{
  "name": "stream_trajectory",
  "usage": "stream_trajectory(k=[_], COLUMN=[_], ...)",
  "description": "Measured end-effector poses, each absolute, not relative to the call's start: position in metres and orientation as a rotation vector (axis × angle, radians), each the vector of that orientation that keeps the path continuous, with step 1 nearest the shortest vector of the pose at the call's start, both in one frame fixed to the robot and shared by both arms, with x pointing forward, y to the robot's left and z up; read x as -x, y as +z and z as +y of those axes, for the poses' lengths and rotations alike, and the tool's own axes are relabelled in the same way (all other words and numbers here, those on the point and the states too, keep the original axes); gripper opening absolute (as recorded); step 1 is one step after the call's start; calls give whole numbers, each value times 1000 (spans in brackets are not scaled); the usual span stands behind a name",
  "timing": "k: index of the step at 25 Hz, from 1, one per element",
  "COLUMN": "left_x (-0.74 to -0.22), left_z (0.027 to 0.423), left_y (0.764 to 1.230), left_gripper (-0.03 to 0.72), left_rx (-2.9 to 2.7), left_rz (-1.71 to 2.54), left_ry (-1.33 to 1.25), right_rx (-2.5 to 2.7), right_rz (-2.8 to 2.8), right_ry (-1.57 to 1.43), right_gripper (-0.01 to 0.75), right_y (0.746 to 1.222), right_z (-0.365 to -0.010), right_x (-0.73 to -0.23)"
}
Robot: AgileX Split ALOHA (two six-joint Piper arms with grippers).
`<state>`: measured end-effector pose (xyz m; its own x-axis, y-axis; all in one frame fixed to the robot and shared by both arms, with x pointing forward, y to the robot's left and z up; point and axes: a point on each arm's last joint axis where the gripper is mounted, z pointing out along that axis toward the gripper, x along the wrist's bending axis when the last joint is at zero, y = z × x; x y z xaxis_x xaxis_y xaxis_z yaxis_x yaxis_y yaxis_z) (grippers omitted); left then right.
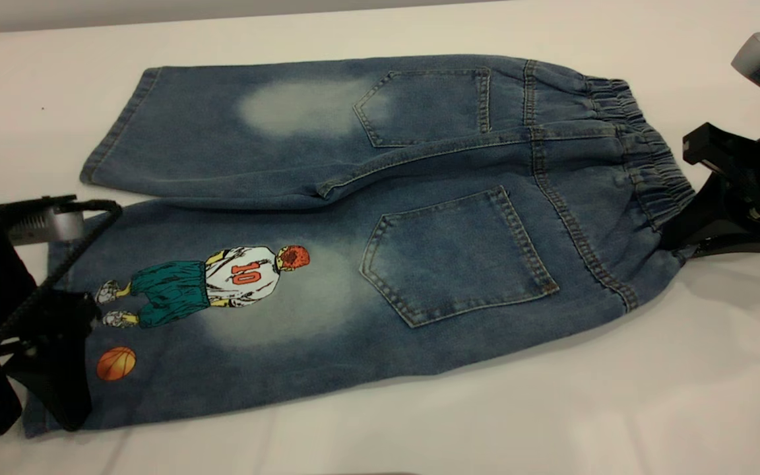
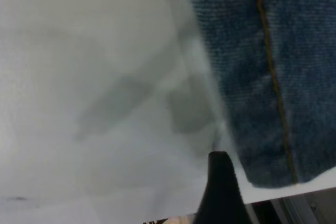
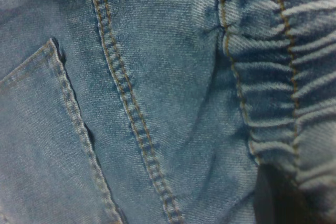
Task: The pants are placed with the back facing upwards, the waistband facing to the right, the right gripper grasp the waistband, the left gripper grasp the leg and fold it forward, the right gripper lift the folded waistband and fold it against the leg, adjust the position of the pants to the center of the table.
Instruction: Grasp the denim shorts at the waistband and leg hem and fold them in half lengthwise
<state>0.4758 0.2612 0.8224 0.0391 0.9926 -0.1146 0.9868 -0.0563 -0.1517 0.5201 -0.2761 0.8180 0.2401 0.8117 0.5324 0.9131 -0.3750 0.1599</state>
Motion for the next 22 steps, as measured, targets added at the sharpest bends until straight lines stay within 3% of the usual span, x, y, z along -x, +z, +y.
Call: stream_trajectory(k=[5, 10, 12, 17, 22], left_x=[-475, -476, -481, -504, -529], left_z=[261, 261, 260, 256, 250], left_y=[819, 817, 818, 843, 900], left_gripper=[414, 111, 43, 36, 36], left_rx=[2229, 2228, 2250, 2359, 2513], left_rz=[-2129, -2132, -2128, -2120, -2181], left_ry=[310, 309, 297, 253, 117], right_rx=[2323, 2321, 2312, 2259, 2181], right_rz=[-1638, -1638, -1642, -1682, -1750], right_ry=[-818, -819, -821, -869, -1053], right_gripper=[44, 45, 45, 38, 38], right_y=[818, 818, 818, 828, 869], right_z=[-276, -276, -276, -273, -269], right_x=[-520, -520, -520, -521, -526])
